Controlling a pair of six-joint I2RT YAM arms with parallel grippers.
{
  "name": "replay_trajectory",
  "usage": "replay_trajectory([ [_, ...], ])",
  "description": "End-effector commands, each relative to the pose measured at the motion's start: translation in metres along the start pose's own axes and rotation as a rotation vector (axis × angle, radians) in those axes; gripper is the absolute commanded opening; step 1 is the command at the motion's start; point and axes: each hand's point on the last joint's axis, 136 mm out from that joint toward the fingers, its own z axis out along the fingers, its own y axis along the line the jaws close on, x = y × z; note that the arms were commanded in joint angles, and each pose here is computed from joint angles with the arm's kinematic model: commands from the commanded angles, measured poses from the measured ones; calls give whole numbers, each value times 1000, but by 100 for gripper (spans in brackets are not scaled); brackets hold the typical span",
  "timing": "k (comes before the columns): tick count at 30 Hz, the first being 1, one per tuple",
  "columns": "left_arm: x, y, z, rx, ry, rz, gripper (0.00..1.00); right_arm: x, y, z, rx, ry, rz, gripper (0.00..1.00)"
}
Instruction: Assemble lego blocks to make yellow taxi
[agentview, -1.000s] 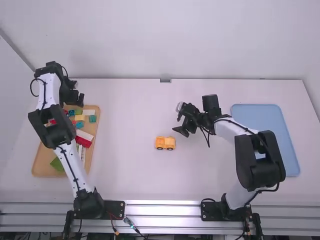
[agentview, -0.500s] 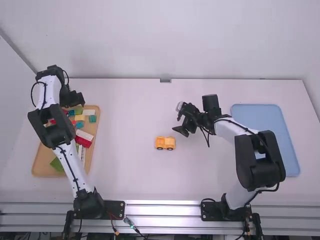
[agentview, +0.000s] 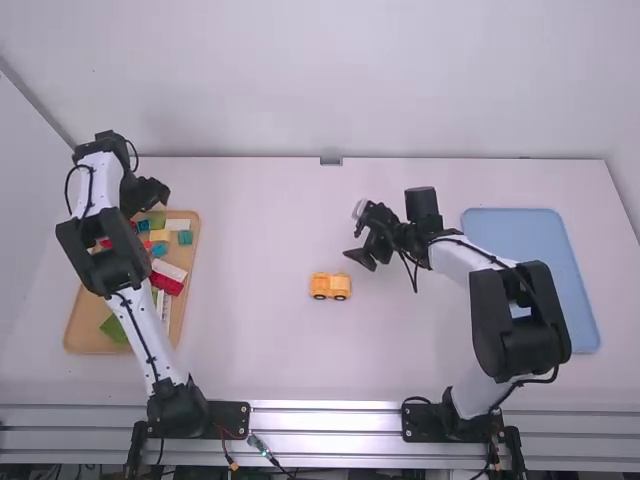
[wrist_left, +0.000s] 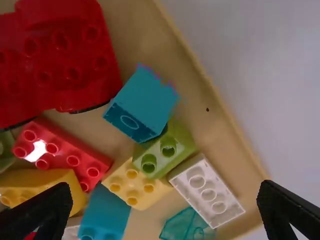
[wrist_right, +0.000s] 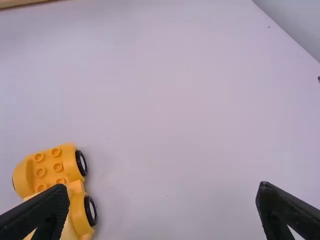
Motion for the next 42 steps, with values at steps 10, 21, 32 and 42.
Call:
replay_trajectory([
  [10,12,9,20,-30,42,-195,96,-7,-2,-3,6,-13,19,99],
  [21,15,10,27,-36,48,-216,63,-7,-2,-3,6,-13,19,99],
  [32,22,20,26,-87,64,-212,61,-6,-2,-3,4,-11,22,99],
  [42,23,24,25,-114,63,-235,58,-5,-1,-3,1,-9,25,99],
])
